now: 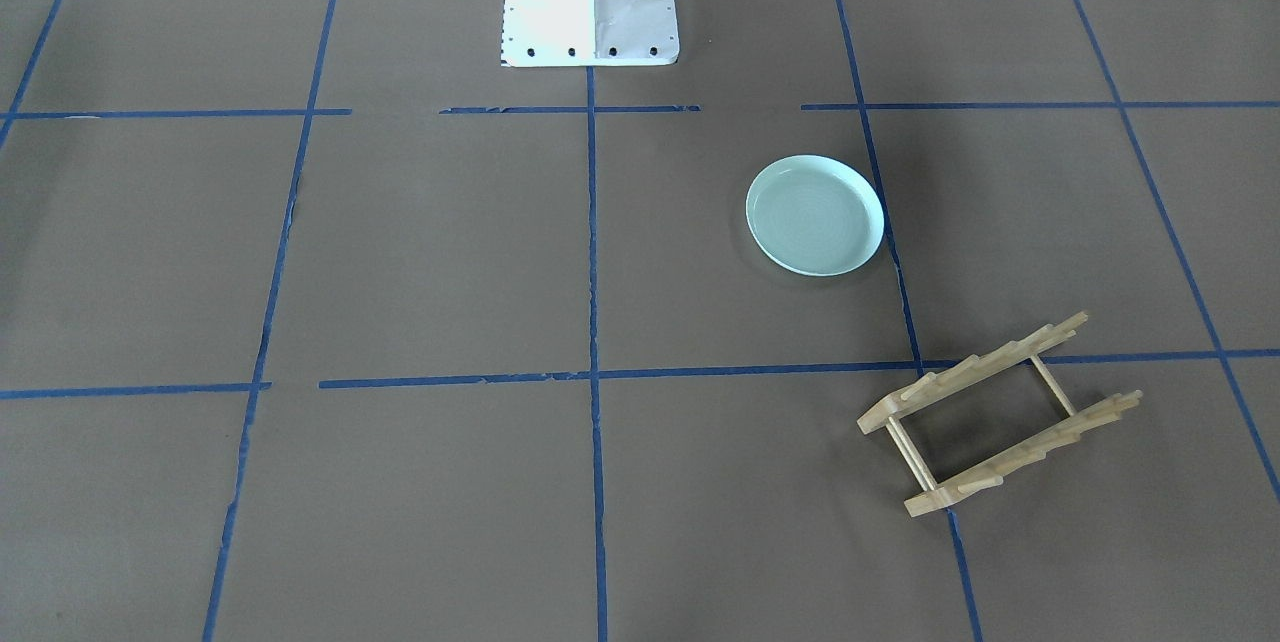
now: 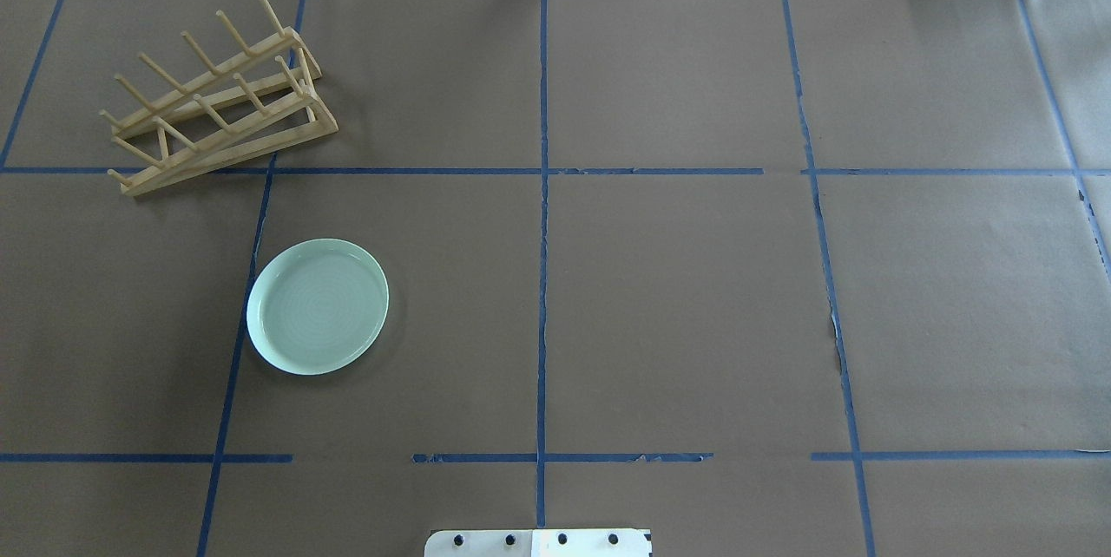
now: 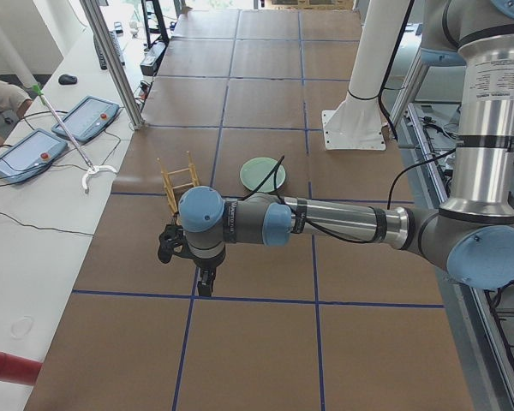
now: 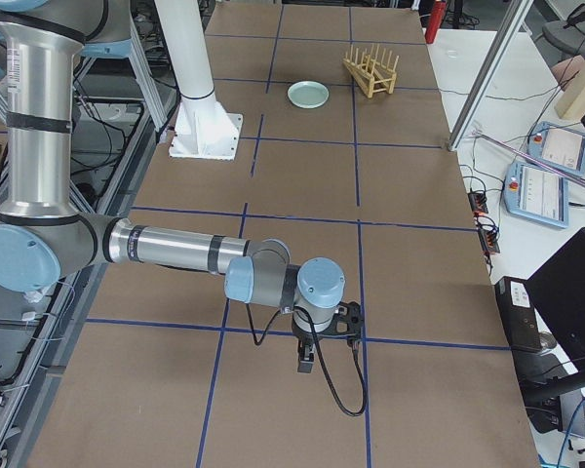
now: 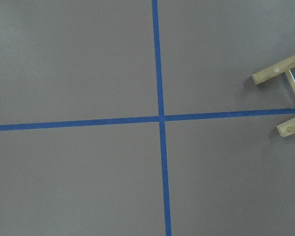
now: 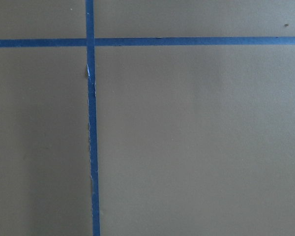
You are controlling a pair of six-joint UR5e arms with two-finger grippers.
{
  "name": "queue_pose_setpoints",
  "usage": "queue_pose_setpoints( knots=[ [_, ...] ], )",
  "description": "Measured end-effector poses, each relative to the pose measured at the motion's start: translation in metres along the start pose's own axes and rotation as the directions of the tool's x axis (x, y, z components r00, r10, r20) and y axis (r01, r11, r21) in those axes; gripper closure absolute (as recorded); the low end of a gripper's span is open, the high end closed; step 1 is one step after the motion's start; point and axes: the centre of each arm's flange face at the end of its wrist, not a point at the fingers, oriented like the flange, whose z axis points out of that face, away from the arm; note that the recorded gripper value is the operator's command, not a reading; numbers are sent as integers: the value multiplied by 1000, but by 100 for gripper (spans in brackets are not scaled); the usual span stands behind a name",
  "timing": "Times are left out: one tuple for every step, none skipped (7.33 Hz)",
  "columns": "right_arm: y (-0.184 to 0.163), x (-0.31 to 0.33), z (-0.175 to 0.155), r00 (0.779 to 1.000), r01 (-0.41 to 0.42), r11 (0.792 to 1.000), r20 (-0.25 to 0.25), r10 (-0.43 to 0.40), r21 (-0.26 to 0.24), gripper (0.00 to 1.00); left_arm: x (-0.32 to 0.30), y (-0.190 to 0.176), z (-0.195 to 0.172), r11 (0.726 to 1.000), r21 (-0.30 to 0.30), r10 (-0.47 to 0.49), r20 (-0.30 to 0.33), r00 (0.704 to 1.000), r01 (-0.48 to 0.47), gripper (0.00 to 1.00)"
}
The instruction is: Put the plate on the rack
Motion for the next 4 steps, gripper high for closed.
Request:
queue_pose_setpoints(
  knots=[
    [0,0,0,1000,0,1000,0,0,0,0,22,-5,14,997,8,76,-33,997,-76,0],
    [0,0,0,1000,0,1000,0,0,0,0,41,-7,27,989,17,149,-51,987,-148,0],
    [0,0,0,1000,0,1000,0,0,0,0,49,-5,34,984,23,178,-58,982,-177,0],
    [0,0,0,1000,0,1000,0,0,0,0,62,-6,35,986,33,163,-63,985,-161,0]
  ],
)
